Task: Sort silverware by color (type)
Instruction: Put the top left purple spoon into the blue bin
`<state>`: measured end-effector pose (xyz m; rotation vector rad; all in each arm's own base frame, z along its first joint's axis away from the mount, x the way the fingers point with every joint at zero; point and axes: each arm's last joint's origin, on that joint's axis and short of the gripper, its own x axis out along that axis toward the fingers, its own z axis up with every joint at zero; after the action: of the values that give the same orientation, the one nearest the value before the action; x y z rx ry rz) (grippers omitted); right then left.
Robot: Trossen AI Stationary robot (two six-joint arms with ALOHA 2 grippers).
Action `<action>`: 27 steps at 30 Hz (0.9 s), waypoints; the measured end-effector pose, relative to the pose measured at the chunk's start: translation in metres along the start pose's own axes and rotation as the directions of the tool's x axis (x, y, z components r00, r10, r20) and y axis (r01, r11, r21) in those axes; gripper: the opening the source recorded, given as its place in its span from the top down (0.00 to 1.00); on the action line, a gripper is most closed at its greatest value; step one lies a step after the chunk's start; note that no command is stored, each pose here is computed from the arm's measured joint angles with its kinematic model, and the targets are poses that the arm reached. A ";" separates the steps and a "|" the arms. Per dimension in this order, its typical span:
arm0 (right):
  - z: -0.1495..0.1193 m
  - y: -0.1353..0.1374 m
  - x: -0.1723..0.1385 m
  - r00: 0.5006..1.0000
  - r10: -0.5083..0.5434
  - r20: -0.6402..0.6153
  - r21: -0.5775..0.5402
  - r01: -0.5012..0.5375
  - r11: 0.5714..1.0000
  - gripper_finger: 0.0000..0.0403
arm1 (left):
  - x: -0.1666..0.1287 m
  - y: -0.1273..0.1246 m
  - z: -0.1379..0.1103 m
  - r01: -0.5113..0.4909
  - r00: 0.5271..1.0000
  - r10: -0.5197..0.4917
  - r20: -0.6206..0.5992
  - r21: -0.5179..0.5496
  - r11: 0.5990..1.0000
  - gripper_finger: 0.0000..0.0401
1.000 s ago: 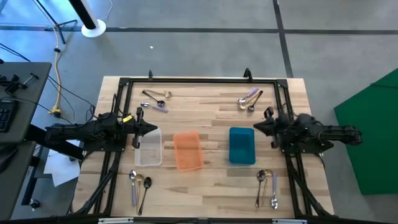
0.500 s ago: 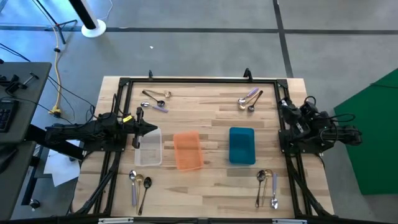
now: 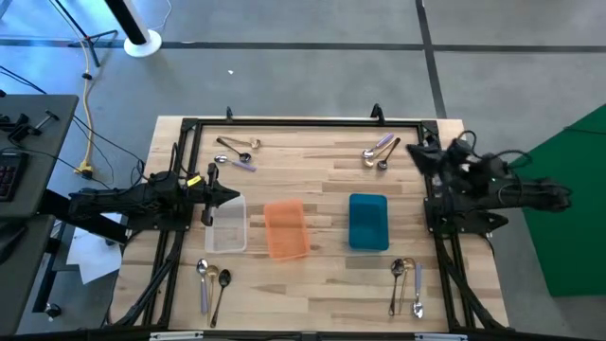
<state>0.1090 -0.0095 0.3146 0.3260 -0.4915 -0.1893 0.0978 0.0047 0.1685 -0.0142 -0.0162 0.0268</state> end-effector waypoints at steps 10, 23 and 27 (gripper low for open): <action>-0.006 0.013 0.049 0.950 -0.009 -0.311 -0.161 -0.043 0.986 1.00 | 0.000 0.000 0.000 0.000 1.000 0.000 0.000 0.000 1.000 1.00; -0.017 0.012 0.052 0.913 0.009 -0.409 -0.176 -0.088 0.981 1.00 | 0.000 0.000 0.000 0.000 1.000 0.000 -0.001 0.000 1.000 1.00; -0.017 0.012 0.052 0.913 0.009 -0.408 -0.156 -0.079 0.985 1.00 | 0.000 0.000 0.000 0.000 1.000 0.000 0.000 0.000 1.000 1.00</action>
<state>0.1635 -0.0068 0.3268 0.1785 -0.0680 -0.1132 0.0978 0.0047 0.1684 -0.0141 -0.0159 0.0266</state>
